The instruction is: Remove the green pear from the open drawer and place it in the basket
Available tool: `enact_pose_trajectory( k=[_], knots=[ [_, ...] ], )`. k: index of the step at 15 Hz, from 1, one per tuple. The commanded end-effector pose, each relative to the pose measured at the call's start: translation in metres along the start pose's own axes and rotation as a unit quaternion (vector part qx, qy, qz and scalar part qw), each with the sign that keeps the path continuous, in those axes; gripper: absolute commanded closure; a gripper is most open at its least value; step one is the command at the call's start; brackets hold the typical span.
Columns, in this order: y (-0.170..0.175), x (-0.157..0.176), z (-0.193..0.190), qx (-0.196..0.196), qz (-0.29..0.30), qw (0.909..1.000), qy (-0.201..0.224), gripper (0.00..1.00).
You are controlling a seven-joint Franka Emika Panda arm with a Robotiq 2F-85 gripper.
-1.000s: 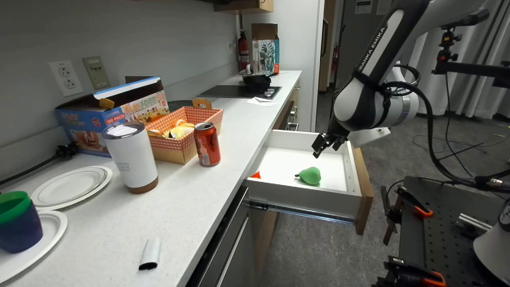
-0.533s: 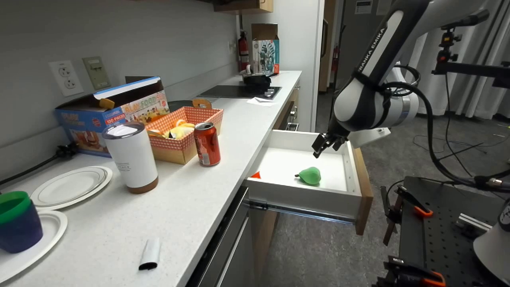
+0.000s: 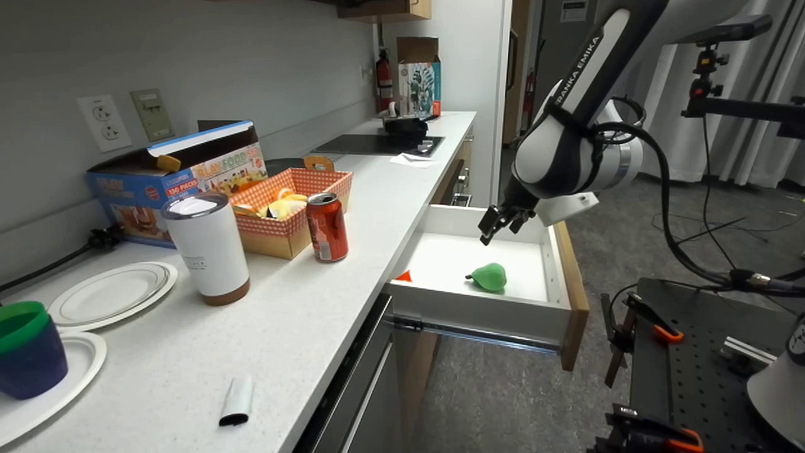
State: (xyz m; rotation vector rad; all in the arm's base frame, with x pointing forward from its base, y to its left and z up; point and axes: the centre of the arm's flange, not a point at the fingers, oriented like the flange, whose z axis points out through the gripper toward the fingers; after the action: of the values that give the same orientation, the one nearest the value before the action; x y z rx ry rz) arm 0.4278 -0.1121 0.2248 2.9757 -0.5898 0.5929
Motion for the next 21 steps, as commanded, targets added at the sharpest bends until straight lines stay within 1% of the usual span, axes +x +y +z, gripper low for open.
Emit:
enact_pose_trajectory(
  k=[1,4,6,9,12,13,14,15,16,19,21],
  knots=[
    [0.003,0.032,0.033,0.006,-0.013,0.9996,-0.026,0.0],
    [0.012,0.046,0.059,-0.007,-0.009,0.9991,-0.041,0.0],
    [0.016,0.05,0.081,-0.013,-0.006,0.9981,-0.06,0.0],
    [0.014,0.044,0.104,-0.011,-0.001,0.9943,-0.106,0.0],
    [0.009,0.031,0.118,0.004,-0.002,0.9864,-0.164,0.0],
    [0.008,0.029,0.121,0.007,-0.006,0.9843,-0.176,0.0],
    [0.007,0.028,0.123,0.008,-0.006,0.9829,-0.184,0.25],
    [0.008,0.028,0.123,0.01,-0.007,0.9822,-0.187,0.26],
    [0.009,0.029,0.122,0.008,-0.009,0.9825,-0.186,0.32],
    [0.008,0.034,0.109,0.008,-0.014,0.9847,-0.174,0.58],
    [0.004,0.036,0.093,0.005,-0.019,0.9863,-0.164,0.73]
  ],
)
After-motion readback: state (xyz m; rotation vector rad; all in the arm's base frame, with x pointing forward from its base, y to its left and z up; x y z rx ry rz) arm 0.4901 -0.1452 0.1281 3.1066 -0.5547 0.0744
